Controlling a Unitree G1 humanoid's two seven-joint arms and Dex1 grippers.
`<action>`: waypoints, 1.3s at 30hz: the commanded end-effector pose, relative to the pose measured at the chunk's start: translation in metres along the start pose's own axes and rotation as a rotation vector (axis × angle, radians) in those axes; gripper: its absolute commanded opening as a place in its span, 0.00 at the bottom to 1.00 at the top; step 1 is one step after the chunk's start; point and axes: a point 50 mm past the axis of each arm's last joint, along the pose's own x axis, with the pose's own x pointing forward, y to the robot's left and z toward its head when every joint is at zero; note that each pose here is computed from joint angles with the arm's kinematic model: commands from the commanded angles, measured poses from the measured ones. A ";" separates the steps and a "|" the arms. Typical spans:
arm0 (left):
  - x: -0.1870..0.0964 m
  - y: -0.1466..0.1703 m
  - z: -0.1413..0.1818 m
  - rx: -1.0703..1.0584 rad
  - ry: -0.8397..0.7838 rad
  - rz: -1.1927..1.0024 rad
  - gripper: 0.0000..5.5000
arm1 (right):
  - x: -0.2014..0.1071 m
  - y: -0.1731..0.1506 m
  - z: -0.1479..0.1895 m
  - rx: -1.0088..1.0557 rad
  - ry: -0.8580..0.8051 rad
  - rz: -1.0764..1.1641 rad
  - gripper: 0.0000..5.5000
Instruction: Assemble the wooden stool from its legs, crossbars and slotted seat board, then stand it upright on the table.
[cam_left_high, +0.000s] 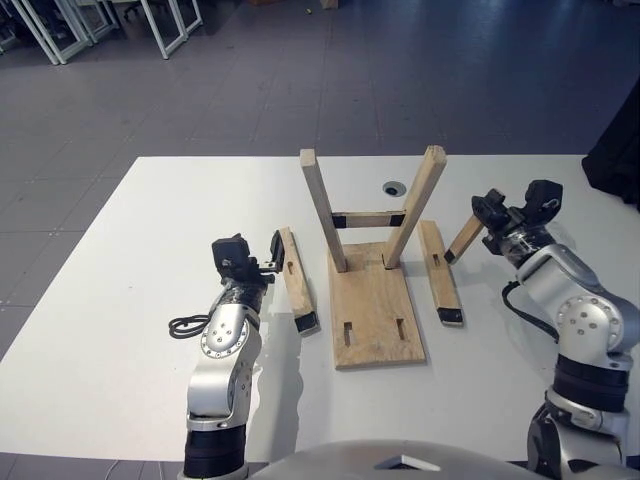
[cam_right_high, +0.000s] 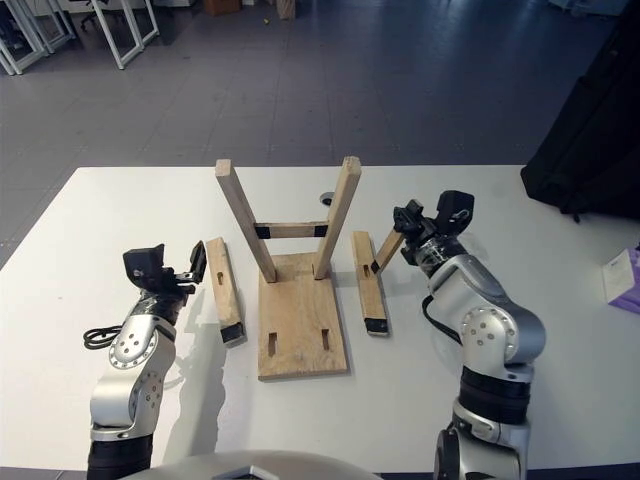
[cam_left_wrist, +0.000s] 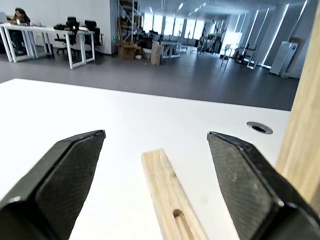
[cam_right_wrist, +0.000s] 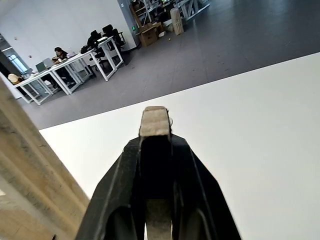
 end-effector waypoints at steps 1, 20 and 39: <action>0.001 -0.003 -0.011 0.015 0.058 0.009 0.69 | 0.019 0.009 -0.006 -0.019 -0.030 0.016 0.07; 0.005 -0.001 -0.012 0.047 0.083 -0.001 0.69 | 0.027 -0.010 -0.041 -0.026 0.012 -0.080 0.07; 0.005 -0.001 -0.014 0.047 0.092 0.018 0.69 | 0.011 -0.023 -0.078 -0.265 0.084 -0.177 0.07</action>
